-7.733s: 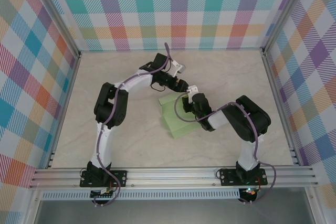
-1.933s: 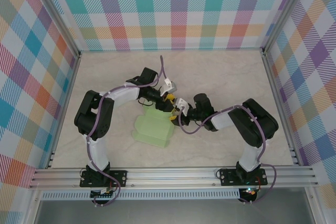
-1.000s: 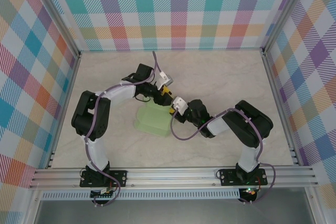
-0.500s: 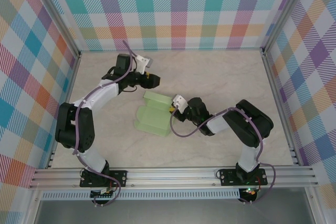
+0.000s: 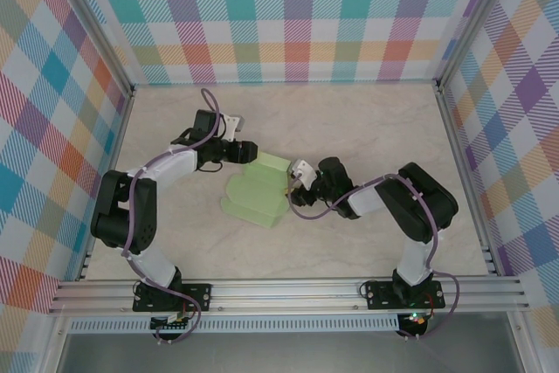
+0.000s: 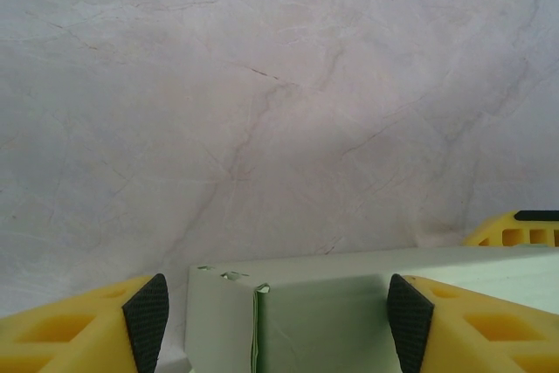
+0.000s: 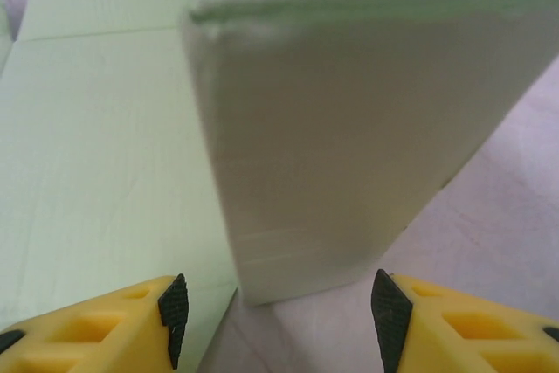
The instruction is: Fold the paper box
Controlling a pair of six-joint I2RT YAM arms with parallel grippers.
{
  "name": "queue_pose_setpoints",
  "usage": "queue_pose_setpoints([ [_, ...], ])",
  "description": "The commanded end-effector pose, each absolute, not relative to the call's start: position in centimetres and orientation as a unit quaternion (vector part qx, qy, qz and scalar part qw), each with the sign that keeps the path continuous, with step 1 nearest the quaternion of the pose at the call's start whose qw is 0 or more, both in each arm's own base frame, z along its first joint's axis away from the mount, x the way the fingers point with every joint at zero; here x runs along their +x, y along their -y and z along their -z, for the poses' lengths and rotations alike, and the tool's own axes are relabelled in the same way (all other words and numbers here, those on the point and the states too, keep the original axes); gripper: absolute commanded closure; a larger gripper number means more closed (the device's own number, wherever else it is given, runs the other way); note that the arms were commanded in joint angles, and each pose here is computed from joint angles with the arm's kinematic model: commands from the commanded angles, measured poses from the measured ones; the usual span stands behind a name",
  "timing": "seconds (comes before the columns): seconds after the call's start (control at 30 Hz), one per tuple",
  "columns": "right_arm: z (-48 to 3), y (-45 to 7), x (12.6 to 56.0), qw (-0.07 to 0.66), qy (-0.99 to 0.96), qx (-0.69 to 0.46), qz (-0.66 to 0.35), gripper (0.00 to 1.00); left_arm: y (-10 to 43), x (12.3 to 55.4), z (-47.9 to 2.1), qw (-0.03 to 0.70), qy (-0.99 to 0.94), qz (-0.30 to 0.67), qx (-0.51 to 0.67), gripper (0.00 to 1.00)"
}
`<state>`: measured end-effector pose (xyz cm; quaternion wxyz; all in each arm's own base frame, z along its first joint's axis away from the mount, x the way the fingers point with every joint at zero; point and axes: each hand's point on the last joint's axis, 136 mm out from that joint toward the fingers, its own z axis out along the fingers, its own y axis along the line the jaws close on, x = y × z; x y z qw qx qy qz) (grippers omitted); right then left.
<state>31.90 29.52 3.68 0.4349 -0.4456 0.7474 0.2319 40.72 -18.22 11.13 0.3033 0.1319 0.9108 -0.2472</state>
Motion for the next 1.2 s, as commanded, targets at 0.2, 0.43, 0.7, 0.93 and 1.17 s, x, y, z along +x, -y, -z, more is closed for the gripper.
queue_pose_setpoints([
  [0.2,-6.5,-29.6,31.4,0.424,-0.728,-0.465,-0.272,0.38,17.8,40.4,-10.2,0.278,-0.924,0.218,0.145,0.32],
  [0.43,-7.7,-29.0,30.8,0.419,-0.716,-0.497,-0.256,0.34,17.7,39.1,-8.7,0.264,-0.925,0.222,0.158,0.34],
  [0.7,-8.6,-29.8,31.5,0.396,-0.697,-0.547,-0.238,0.3,17.4,38.8,-7.9,0.26,-0.928,0.212,0.161,0.38],
  [0.93,-8.7,-30.7,32.9,0.38,-0.697,-0.562,-0.232,0.3,17.0,38.0,-7.8,0.254,-0.93,0.204,0.169,0.43],
  [1.17,-8.0,-31.1,34.1,0.373,-0.707,-0.557,-0.227,0.31,17.0,37.5,-7.7,0.253,-0.93,0.197,0.177,0.45],
])
